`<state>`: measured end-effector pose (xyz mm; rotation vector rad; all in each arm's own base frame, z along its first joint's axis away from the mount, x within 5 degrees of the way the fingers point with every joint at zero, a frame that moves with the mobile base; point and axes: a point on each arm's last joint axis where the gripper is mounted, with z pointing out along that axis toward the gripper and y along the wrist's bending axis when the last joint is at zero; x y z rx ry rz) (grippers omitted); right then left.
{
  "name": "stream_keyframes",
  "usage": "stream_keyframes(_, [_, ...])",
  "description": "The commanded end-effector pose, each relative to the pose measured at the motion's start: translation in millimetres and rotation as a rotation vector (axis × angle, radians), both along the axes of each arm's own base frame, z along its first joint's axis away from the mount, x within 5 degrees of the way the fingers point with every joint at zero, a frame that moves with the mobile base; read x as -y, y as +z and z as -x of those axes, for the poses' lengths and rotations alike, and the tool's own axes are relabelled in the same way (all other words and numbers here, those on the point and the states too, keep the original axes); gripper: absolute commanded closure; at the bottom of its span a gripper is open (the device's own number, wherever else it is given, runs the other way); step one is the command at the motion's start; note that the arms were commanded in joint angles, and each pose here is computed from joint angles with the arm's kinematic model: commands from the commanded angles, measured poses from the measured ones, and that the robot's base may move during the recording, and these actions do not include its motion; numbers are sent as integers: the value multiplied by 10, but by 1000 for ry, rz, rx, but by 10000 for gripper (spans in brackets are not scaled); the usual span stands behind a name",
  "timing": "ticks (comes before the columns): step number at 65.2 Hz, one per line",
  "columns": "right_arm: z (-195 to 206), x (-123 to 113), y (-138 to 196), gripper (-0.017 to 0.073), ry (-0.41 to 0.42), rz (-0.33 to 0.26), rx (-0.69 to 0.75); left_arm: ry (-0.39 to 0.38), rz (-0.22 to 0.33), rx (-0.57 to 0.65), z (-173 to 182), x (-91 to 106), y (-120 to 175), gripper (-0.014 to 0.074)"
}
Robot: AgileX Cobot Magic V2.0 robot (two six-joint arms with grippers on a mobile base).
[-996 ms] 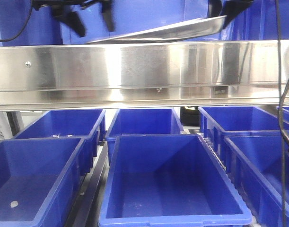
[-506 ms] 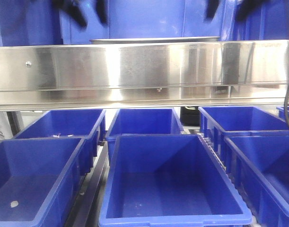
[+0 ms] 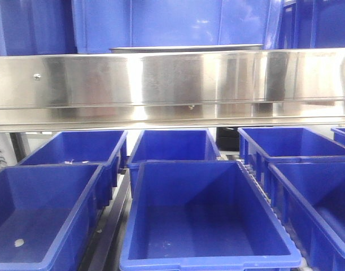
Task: Stack silver trays without gaps
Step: 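Open both grippers to release the tray onto the stack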
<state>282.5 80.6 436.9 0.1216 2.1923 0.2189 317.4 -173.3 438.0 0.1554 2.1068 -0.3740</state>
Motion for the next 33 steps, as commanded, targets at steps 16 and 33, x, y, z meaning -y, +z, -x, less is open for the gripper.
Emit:
stream_keyframes(16, [721, 145, -418, 643, 120, 6, 270, -145, 141, 263, 605, -81, -191, 601])
stream_keyframes(33, [1261, 266, -621, 643, 190, -79, 535, -192, 196, 354, 1155, -397, -591, 601])
